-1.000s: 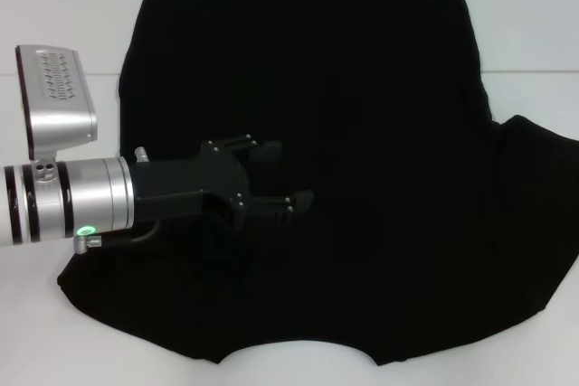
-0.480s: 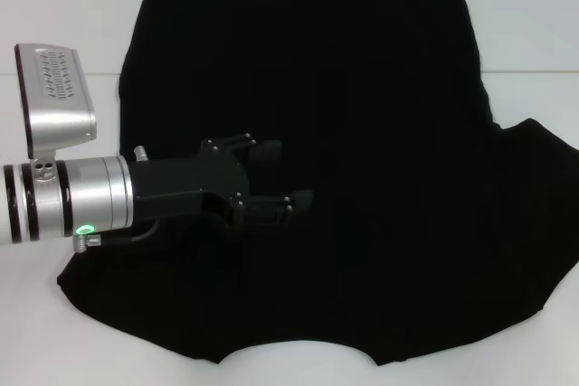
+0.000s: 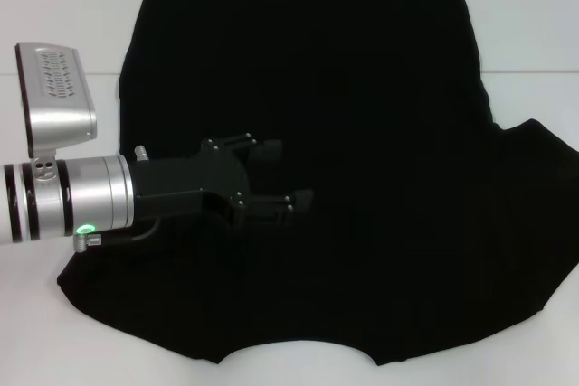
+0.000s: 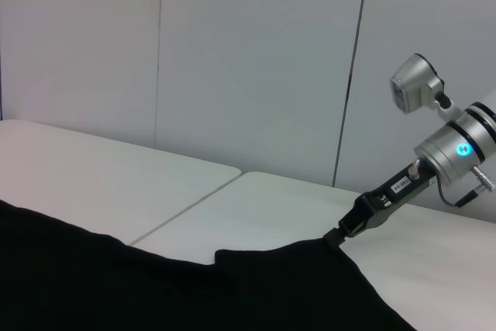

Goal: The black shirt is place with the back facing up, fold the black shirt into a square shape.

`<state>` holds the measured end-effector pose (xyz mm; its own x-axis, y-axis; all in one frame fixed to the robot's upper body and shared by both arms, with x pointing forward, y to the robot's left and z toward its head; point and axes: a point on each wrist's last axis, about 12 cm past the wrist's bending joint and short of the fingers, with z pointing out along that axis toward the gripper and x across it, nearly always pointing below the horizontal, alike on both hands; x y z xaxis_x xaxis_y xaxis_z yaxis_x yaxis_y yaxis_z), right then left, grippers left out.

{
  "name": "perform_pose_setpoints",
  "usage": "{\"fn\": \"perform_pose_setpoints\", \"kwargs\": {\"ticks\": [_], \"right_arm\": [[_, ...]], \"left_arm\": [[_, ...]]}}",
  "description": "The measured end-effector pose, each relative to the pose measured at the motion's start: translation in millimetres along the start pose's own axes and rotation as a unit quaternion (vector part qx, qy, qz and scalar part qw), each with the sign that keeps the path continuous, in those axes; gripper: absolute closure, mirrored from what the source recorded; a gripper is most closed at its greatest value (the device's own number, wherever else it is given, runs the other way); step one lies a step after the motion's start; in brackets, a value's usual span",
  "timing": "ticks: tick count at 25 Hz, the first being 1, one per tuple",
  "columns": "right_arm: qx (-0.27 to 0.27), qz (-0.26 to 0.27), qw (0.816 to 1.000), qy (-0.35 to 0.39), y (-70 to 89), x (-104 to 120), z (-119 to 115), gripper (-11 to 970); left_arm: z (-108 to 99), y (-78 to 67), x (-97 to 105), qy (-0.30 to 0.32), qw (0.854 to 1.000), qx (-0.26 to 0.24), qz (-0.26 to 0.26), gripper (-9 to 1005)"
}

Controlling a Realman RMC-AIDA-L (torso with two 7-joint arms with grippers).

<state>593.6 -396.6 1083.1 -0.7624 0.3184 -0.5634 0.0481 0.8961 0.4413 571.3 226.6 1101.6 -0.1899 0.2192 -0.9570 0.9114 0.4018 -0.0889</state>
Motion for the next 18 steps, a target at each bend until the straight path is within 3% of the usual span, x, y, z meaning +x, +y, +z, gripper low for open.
{"fn": "perform_pose_setpoints", "kwargs": {"ticks": [8,18], "right_arm": [[-0.027,-0.002,1.0,-0.012,15.2,-10.2,4.7,938],[-0.077,-0.081,0.994,0.014,70.9,-21.8,28.2,935]], "left_arm": [[0.7,0.4,-1.2,0.0,1.0,0.001,-0.002,111],[-0.3,2.5,-2.9,0.001,1.0,-0.002,-0.006,110]]}}
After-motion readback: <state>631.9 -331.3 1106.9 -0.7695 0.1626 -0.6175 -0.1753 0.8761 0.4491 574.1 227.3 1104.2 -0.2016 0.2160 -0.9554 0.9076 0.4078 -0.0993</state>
